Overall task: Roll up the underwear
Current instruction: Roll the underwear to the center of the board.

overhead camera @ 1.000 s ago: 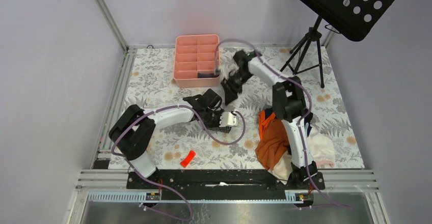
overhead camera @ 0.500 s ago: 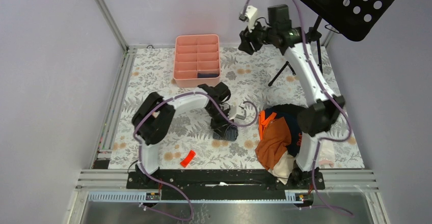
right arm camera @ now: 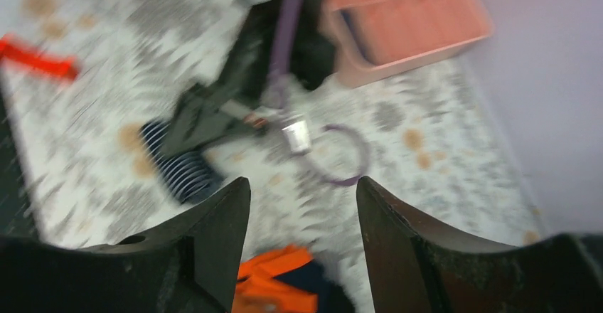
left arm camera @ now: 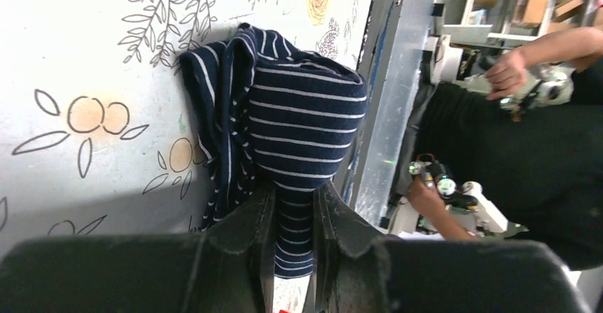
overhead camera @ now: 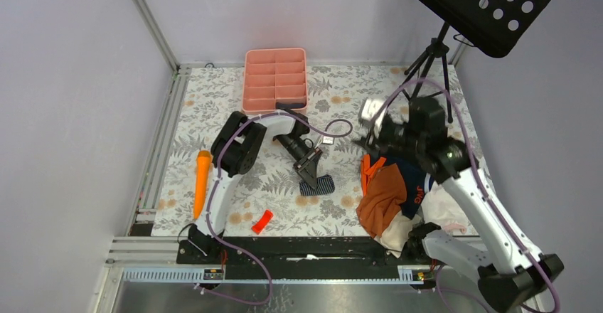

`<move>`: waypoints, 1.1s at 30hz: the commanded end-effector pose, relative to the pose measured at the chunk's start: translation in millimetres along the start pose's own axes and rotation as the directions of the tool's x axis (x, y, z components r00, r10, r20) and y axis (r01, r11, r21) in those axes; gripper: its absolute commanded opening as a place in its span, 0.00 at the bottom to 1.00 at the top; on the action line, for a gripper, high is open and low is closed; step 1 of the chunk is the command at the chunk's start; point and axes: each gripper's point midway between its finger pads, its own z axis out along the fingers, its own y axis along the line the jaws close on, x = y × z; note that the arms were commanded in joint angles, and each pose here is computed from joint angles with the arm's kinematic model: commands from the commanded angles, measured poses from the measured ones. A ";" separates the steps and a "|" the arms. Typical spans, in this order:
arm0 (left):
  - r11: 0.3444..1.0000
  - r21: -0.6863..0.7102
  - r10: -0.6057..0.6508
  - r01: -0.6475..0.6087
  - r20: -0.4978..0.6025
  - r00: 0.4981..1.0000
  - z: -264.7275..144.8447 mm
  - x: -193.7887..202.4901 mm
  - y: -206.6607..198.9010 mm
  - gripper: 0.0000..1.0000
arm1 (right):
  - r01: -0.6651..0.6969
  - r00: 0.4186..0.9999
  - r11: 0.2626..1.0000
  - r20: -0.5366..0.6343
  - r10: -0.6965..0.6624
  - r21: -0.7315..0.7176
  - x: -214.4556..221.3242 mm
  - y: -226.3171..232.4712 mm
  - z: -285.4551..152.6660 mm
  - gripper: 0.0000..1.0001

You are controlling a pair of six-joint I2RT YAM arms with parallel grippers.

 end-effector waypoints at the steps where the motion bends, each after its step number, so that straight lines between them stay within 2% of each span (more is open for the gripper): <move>1: 0.996 -0.091 0.007 -0.014 -0.073 0.997 11.2 9.4 45.3 0.05 | 0.063 0.989 0.959 -0.115 -0.098 -0.276 63.8 95.5 -11.6 0.62; 6: 0.997 -0.076 -0.021 0.016 -0.069 0.997 12.2 7.3 48.0 0.09 | 0.047 0.961 0.903 -0.228 -0.158 -0.427 129.8 152.6 -3.3 0.61; 9: 0.997 -0.077 -0.026 0.020 -0.073 0.997 12.8 9.7 49.0 0.11 | 0.058 0.957 0.905 -0.236 -0.171 -0.421 148.4 156.8 15.5 0.60; 15: 0.993 -0.109 -0.058 0.048 -0.090 0.994 14.1 11.1 59.4 0.20 | 0.230 0.946 0.888 -0.125 -0.300 -0.398 158.8 155.7 54.9 0.70; 19: 0.991 -0.120 -0.072 0.061 -0.098 0.993 14.0 11.6 62.4 0.25 | 0.289 0.932 0.860 -0.082 -0.353 -0.420 158.6 165.3 73.4 0.72; 33: 0.984 -0.164 -0.082 0.064 -0.109 0.991 10.6 10.6 68.5 0.32 | 0.297 0.914 0.789 -0.079 -0.398 -0.538 191.3 190.1 107.1 0.71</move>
